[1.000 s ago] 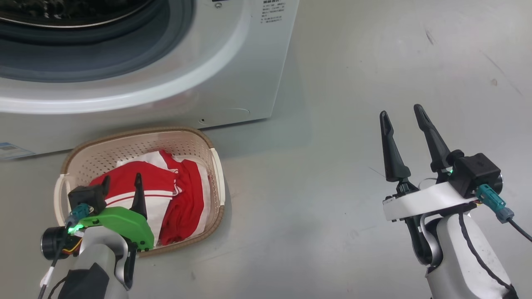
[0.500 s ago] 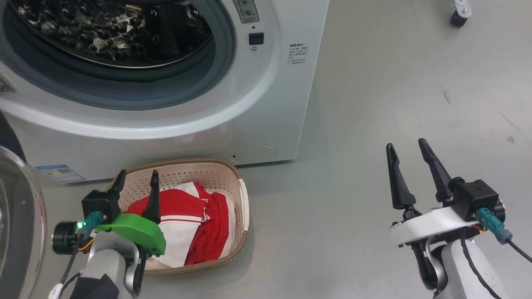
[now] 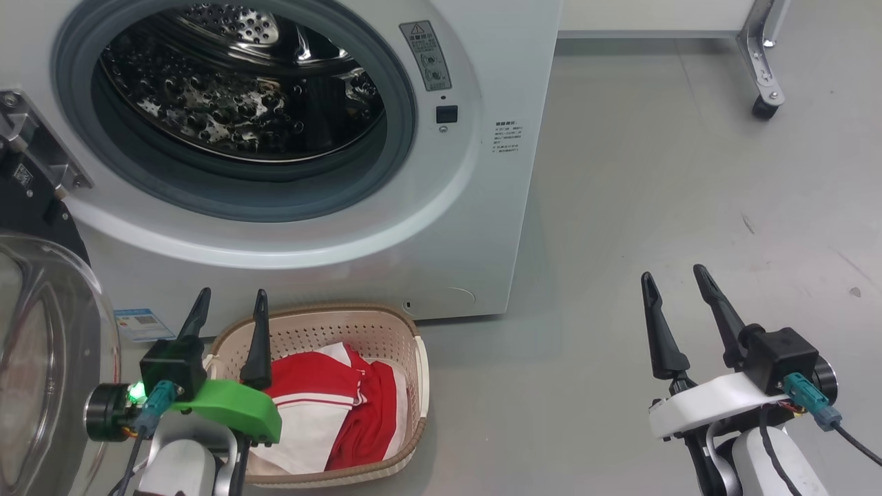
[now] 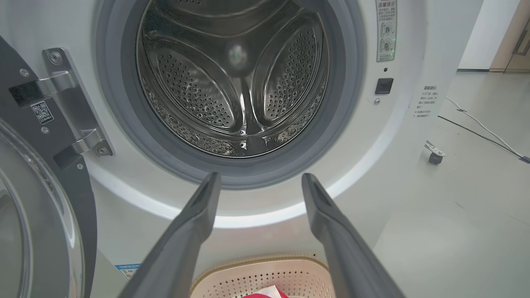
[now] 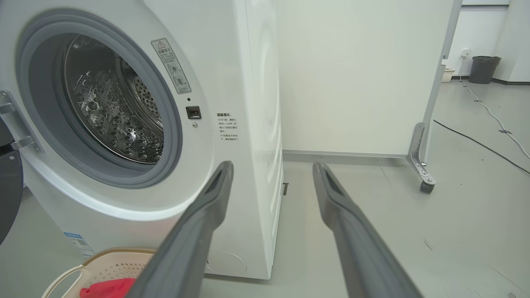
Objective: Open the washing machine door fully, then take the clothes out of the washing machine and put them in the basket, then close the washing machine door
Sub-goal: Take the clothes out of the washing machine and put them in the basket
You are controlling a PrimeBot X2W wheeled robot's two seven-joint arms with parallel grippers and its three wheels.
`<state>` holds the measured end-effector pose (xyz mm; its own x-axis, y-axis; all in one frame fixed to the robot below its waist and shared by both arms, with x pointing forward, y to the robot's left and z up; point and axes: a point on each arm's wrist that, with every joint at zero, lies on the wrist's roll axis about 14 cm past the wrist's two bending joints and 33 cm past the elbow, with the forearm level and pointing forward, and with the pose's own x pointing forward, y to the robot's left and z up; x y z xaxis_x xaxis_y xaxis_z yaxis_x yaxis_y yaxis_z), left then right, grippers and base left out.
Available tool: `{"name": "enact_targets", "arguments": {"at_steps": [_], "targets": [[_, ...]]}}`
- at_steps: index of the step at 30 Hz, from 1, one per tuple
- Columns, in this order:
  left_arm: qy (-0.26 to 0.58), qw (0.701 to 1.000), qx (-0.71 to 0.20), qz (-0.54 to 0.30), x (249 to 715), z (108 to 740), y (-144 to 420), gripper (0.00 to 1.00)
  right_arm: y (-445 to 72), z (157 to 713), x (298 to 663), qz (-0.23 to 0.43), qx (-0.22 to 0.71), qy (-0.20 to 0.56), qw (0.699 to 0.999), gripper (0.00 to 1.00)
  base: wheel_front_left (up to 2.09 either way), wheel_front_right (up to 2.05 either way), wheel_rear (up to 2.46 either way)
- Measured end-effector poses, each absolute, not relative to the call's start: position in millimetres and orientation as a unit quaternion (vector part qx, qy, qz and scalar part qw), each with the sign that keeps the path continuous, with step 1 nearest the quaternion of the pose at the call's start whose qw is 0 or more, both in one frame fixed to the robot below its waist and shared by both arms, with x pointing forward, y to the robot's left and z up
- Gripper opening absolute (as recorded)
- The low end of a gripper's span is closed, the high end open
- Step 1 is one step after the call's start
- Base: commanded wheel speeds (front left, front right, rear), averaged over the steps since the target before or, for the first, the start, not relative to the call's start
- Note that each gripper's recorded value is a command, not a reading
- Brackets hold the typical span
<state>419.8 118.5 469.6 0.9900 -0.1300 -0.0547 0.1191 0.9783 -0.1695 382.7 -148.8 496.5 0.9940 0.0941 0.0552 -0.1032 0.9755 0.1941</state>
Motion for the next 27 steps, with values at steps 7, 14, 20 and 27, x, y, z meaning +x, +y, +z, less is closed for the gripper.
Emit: {"name": "enact_targets", "arguments": {"at_steps": [7, 14, 20, 27], "targets": [[0.016, 0.995, -0.074, -0.060, 400, 480, 119, 1.00, -151, 498, 368, 0.047, 0.096, -0.025, 0.994, 1.00, 0.00, 0.00, 0.00], [0.009, 0.996, -0.072, -0.057, 380, 484, 121, 1.00, -150, 500, 357, 0.048, 0.093, -0.028, 0.994, 1.00, 0.00, 0.00, 0.00], [0.012, 0.996, -0.072, -0.055, 372, 485, 122, 1.00, -150, 500, 354, 0.048, 0.093, -0.029, 0.994, 1.00, 0.00, 0.00, 0.00], [0.017, 0.996, -0.064, -0.056, 364, 485, 123, 1.00, -151, 497, 351, 0.046, 0.094, -0.025, 0.994, 1.00, 0.00, 0.00, 0.00]]}}
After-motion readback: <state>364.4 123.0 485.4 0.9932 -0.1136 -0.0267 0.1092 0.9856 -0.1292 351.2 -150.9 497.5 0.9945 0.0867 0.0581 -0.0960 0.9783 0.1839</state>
